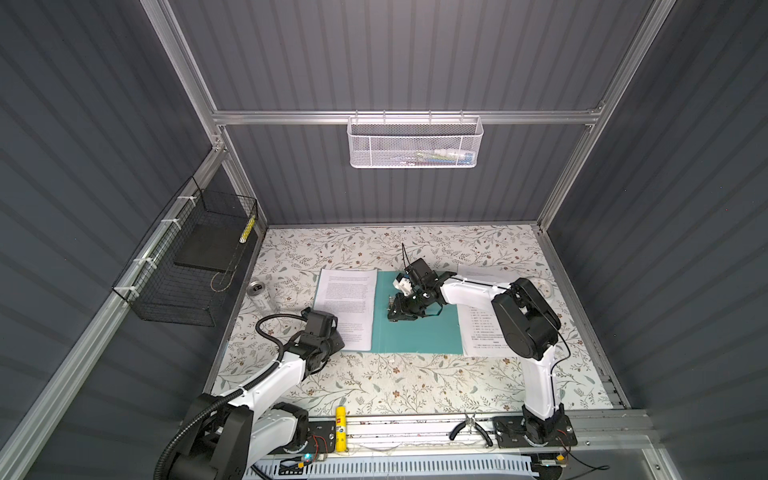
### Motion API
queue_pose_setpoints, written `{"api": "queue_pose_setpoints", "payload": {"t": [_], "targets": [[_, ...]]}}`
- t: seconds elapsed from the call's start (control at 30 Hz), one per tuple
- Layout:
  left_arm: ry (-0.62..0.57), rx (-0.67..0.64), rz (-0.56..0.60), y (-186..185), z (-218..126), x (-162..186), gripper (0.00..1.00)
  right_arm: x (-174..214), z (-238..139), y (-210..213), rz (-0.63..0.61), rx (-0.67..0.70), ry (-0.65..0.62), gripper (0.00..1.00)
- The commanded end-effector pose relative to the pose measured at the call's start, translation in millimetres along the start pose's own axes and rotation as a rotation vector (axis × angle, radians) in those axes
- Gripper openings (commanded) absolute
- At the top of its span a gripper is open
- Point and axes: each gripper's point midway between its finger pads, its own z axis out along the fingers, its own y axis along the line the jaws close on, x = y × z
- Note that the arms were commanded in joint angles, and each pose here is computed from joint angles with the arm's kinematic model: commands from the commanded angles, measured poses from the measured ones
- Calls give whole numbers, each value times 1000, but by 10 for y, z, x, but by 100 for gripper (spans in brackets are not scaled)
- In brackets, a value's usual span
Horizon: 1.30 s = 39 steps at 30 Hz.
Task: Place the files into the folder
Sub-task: 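Lift the clip lever upward with the right gripper to open the clip, then move right gripper to the Chinese-text paper while left gripper pins the folder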
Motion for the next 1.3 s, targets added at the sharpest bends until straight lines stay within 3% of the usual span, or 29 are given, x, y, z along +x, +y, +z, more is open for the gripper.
{"api": "queue_pose_setpoints", "payload": {"t": [0.0,0.3,0.5,0.67,0.83,0.93,1.07,1.27], "targets": [[5,-26,-8,72,9,18,22,-162,1,75,-7,-11,-22,27],[12,-10,-26,39,-27,18,23,-1035,-328,76,-55,25,-152,29],[-54,38,5,-171,-301,-260,24,-1403,-1148,17,-97,47,-301,30],[-135,131,66,-545,-530,-629,28,-1189,-1926,-380,-59,143,-427,35],[-134,214,123,-907,-510,-828,31,-676,-2579,-1077,97,303,-525,37],[-128,287,133,-1106,-453,-866,33,-325,-2842,-1477,202,417,-545,40],[-109,353,155,-1333,-398,-882,33,75,-3091,-1957,371,478,-608,56],[-95,387,208,-1500,-340,-871,34,440,-3238,-2494,533,570,-616,57]]}}
